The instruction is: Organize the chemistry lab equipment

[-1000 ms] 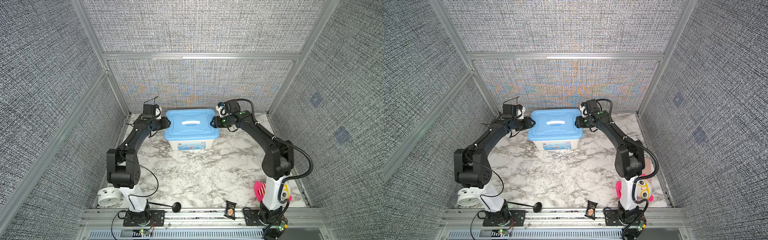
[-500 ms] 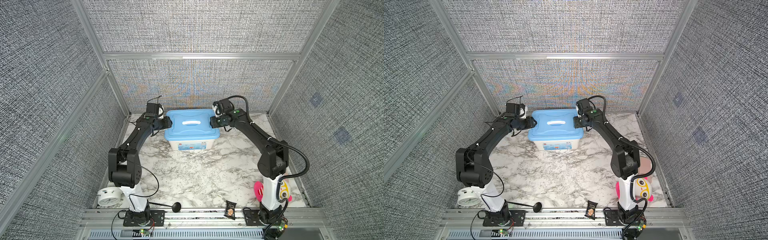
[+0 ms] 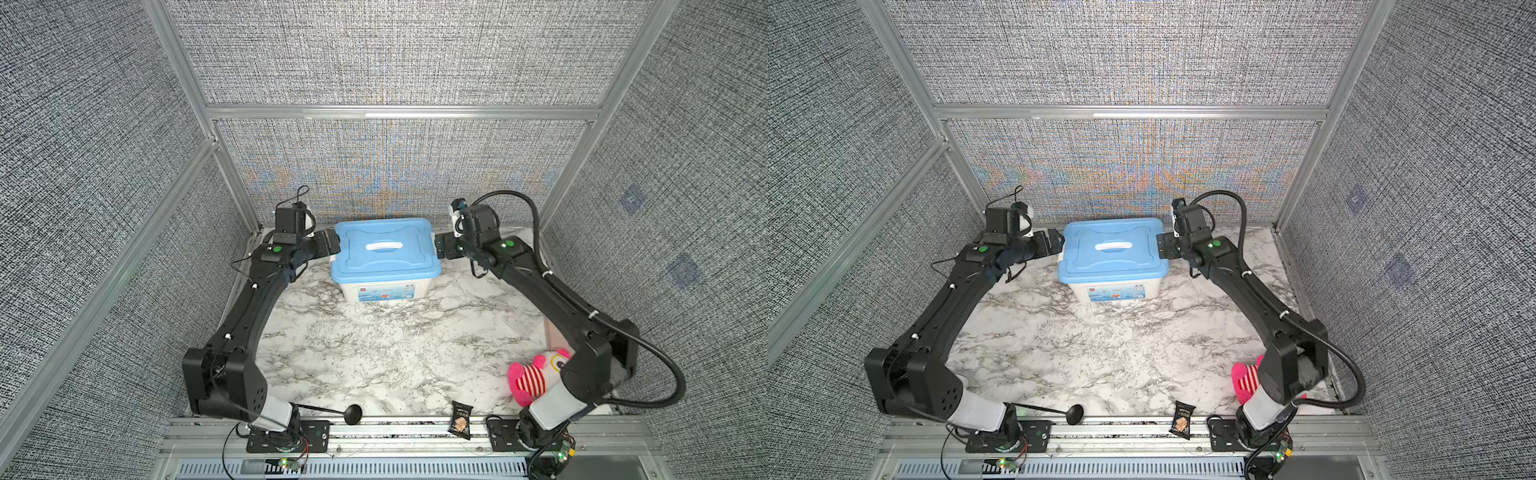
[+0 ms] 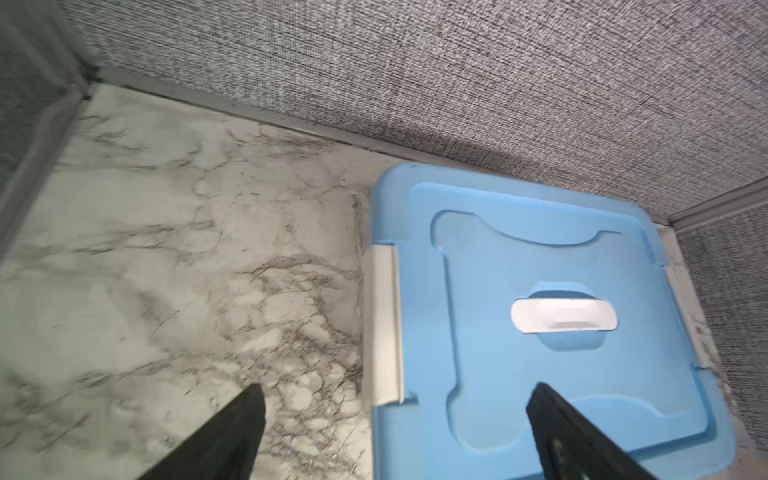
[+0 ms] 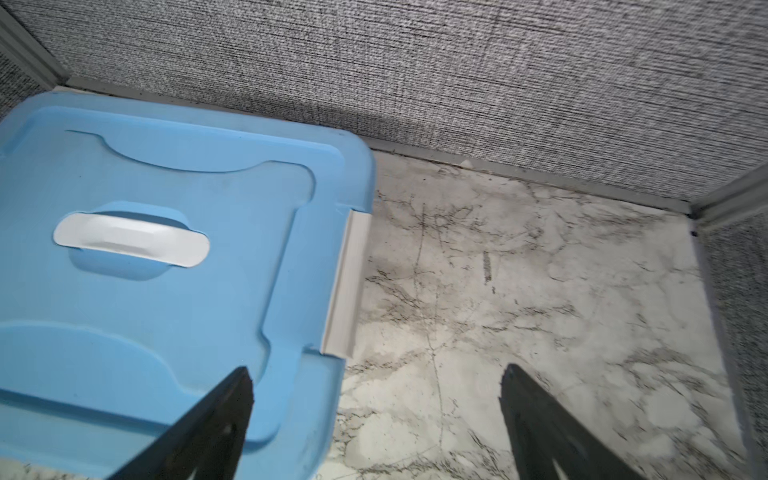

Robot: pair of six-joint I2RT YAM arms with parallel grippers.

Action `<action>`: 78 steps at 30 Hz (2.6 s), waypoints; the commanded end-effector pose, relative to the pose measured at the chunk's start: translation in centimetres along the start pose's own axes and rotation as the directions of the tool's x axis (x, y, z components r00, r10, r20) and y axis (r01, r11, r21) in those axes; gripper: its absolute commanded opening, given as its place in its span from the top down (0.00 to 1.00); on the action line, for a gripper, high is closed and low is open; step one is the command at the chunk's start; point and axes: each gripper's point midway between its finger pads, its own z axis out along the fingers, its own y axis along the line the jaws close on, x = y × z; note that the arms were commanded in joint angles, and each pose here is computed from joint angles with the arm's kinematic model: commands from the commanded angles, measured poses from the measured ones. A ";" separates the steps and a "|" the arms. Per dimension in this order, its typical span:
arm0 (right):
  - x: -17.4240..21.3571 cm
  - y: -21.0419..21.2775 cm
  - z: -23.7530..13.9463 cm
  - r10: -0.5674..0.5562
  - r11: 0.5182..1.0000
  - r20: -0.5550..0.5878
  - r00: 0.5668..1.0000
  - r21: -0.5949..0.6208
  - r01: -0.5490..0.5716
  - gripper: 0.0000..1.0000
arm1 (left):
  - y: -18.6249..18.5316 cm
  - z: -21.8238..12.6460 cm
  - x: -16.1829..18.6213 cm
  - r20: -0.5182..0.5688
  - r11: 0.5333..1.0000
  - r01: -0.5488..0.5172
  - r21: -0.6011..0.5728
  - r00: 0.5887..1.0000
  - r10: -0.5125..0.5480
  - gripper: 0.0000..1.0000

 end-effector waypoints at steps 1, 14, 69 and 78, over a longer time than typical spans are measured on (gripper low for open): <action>-2.4 -2.4 -2.5 0.025 0.995 0.258 0.966 0.090 -0.050 0.01 | 2.6 -1.9 -0.3 0.133 0.993 0.006 -0.120 0.991 0.010 0.01; 10.8 -2.8 -3.6 -0.156 0.988 0.356 0.922 0.061 0.144 0.01 | 8.0 -3.4 7.4 0.340 0.953 -0.152 -0.262 0.910 0.238 0.01; 18.9 -12.7 5.4 0.012 0.991 0.227 0.974 0.129 -0.042 0.01 | 14.2 5.6 11.2 0.370 0.930 -0.194 -0.312 0.877 0.307 0.01; 19.0 -12.7 5.4 0.015 0.991 0.225 0.974 0.126 -0.045 0.01 | 14.2 5.6 11.2 0.370 0.930 -0.194 -0.312 0.876 0.308 0.01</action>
